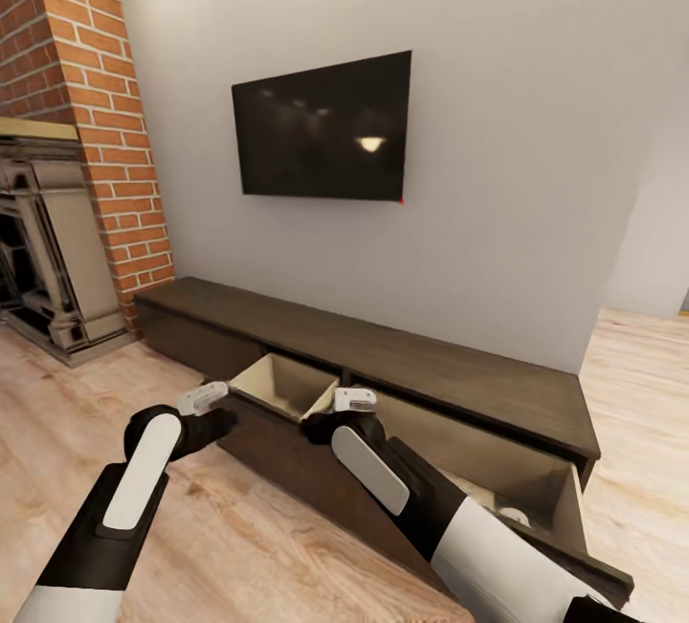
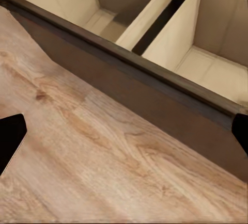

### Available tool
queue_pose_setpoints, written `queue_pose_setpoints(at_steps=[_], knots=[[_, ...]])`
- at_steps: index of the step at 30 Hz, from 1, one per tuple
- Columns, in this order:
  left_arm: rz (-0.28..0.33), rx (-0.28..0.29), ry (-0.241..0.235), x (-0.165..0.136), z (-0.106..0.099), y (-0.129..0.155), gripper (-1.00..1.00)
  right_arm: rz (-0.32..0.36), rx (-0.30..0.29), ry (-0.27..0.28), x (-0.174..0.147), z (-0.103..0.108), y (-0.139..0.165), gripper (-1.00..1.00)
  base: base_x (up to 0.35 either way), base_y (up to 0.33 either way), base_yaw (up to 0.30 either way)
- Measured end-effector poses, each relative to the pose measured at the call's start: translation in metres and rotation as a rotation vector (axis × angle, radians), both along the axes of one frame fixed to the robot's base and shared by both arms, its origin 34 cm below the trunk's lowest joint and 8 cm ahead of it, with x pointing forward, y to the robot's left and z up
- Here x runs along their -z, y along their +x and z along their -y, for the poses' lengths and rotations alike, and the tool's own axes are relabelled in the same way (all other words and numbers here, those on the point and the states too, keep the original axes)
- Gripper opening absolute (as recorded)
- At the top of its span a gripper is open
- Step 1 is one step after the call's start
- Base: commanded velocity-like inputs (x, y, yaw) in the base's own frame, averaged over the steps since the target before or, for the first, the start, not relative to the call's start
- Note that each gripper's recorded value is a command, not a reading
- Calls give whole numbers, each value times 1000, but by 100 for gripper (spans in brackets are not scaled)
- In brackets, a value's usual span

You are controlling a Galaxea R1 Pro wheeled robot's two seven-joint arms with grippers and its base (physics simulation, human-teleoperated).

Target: Place each of the two pumpkins and all three candles from the living room inside a cabinet in the living room (use any cabinet), then make sure every cabinet is closed, and position the cauldron so it is next to a table in the living room.

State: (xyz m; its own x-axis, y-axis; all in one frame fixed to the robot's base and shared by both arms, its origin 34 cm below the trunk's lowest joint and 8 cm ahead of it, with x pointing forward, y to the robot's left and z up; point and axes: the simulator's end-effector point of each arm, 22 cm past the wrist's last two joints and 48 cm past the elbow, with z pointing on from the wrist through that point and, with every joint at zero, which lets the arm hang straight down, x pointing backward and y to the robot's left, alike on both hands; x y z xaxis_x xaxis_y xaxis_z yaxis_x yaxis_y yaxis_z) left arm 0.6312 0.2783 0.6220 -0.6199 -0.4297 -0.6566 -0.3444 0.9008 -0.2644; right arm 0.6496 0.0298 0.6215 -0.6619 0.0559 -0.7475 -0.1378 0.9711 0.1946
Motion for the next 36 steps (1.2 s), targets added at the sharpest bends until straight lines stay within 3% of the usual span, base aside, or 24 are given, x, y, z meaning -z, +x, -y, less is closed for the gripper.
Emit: queue_pose_setpoints(at_steps=[17, 36], knots=[[-1, 1, -4, 1, 0, 0, 100, 0, -2, -1, 0, -1, 0, 100, -257, 191, 291], [2, -2, -8, 0, 0, 0, 100, -1, -5, -4, 0, -1, -1, 100, -15, 42, 291]])
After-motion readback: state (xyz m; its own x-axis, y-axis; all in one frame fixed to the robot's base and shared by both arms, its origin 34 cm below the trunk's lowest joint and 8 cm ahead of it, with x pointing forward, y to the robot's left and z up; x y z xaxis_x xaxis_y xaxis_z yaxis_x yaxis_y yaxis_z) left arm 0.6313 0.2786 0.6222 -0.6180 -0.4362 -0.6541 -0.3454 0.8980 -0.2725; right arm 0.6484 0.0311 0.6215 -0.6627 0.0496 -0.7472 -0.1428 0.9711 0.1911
